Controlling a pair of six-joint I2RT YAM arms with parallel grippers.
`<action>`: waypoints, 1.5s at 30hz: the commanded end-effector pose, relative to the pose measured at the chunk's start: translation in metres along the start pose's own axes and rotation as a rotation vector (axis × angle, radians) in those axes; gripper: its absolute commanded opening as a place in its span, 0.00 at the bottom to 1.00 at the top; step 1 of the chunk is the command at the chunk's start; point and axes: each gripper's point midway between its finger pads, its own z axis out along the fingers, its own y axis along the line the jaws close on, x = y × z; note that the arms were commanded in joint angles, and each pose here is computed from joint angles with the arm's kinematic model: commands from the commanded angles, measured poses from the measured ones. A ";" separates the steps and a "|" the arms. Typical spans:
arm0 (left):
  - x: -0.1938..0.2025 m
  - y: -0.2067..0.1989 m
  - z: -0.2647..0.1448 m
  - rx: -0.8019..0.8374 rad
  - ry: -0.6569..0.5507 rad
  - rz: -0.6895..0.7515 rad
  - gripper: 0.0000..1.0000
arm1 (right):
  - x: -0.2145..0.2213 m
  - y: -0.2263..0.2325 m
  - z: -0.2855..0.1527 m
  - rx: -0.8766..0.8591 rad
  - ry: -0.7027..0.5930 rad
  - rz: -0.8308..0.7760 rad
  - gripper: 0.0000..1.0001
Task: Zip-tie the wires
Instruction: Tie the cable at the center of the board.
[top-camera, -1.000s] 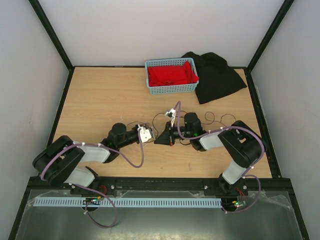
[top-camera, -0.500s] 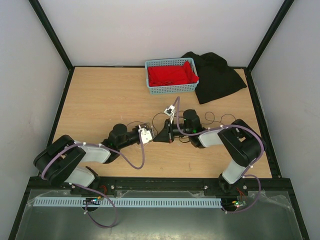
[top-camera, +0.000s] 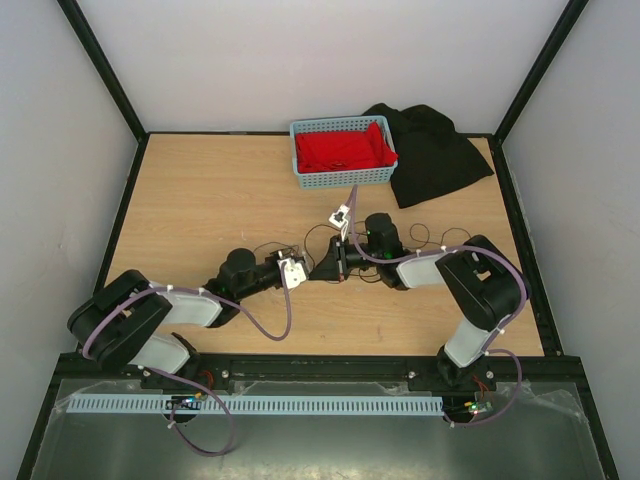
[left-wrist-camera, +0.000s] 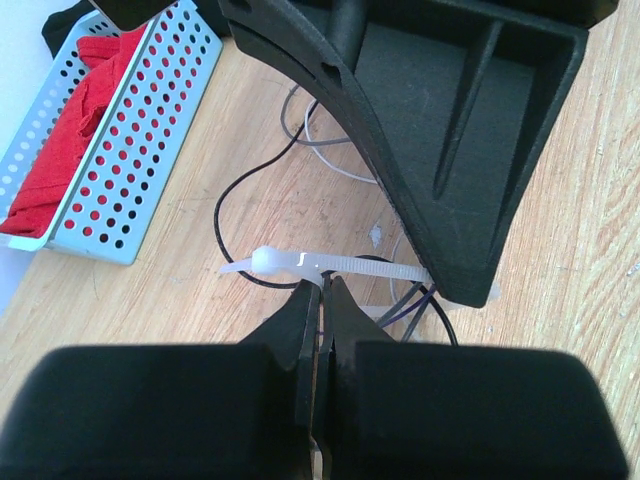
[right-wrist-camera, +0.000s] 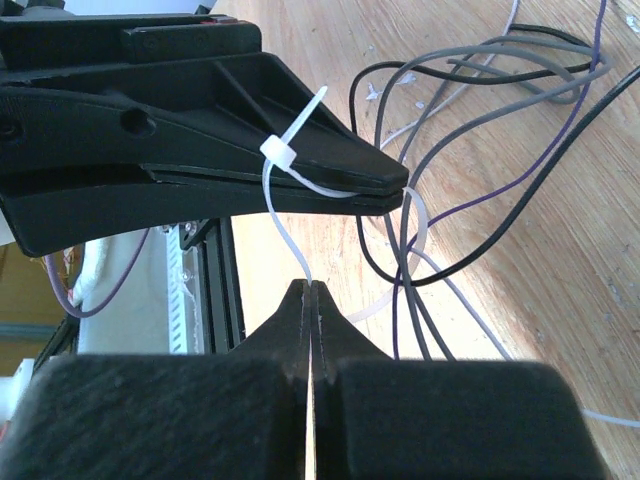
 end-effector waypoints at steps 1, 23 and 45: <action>-0.004 -0.002 0.000 0.003 -0.019 0.022 0.00 | -0.010 -0.003 0.002 0.007 -0.007 0.021 0.00; -0.001 -0.009 0.003 0.012 0.002 0.073 0.00 | -0.013 -0.010 0.002 0.039 0.034 0.066 0.00; 0.001 -0.016 0.005 0.030 0.010 0.093 0.00 | -0.023 -0.017 0.003 0.060 0.029 0.098 0.00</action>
